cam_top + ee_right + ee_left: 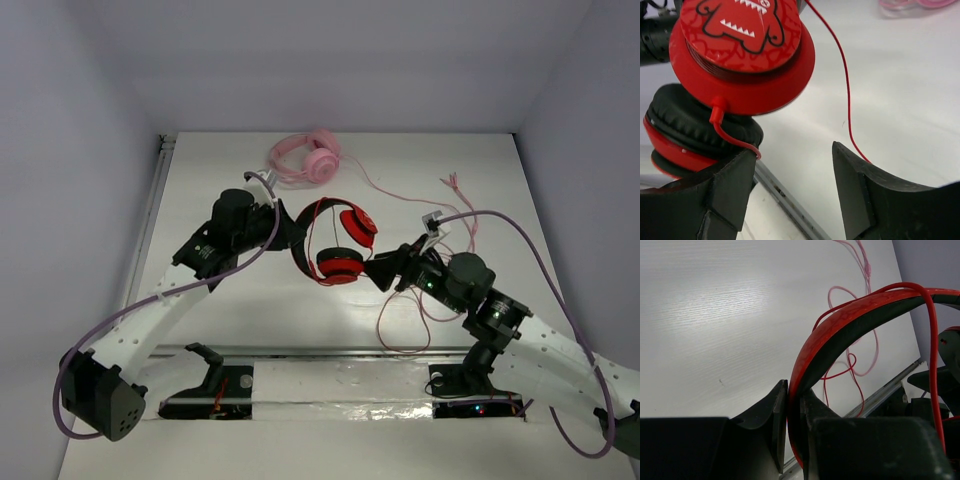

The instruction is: Wrap the headphones

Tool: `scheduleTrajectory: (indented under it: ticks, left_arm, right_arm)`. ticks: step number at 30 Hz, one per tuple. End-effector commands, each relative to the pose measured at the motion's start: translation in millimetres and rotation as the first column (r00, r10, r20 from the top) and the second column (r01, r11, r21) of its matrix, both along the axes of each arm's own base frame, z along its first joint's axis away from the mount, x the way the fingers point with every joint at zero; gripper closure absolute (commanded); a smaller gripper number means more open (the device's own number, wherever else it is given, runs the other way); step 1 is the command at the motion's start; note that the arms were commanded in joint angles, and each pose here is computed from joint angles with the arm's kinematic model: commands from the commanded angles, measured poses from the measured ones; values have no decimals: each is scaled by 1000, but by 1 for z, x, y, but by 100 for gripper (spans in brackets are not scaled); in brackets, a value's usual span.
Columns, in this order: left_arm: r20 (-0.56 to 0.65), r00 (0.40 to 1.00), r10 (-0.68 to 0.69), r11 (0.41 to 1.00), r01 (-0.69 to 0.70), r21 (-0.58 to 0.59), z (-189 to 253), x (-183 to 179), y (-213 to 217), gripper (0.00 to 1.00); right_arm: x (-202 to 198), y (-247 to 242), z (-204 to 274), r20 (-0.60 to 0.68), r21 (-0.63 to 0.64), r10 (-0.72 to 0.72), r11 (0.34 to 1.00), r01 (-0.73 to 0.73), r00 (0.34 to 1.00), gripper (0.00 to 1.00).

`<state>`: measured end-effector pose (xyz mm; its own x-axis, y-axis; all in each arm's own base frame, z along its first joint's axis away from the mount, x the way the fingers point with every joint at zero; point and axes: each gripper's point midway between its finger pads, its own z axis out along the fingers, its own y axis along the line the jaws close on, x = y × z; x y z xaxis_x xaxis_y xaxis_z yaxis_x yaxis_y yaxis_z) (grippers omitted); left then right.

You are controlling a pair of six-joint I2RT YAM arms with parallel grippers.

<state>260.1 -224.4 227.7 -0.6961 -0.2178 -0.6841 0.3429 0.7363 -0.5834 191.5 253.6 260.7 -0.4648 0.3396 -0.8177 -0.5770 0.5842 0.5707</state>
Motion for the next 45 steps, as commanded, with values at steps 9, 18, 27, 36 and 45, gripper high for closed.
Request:
scheduleTrajectory:
  ticks: [9, 18, 27, 36, 45]
  left_arm:
    - [117, 993, 9, 1000, -7, -26, 53, 14, 6, 100]
    - [131, 991, 19, 1000, -17, -18, 59, 16, 14, 100]
    - [161, 987, 3, 1000, -1, -13, 80, 16, 18, 100]
    - [170, 985, 6, 1000, -9, 18, 87, 12, 24, 100]
    - [190, 982, -9, 1000, 5, 22, 99, 10, 28, 100]
  right_arm:
    - [-23, -1, -8, 16, 20, 100, 995, -101, 995, 19]
    - [-14, -9, -14, 8, 6, 29, 1000, -29, 1000, 67]
    - [23, -4, -55, -79, -100, -119, 989, 111, 990, 25]
    - [44, -16, -81, -70, -178, -236, 959, 221, 969, 14]
    - [45, -13, -92, -82, -211, -228, 956, 206, 970, 17]
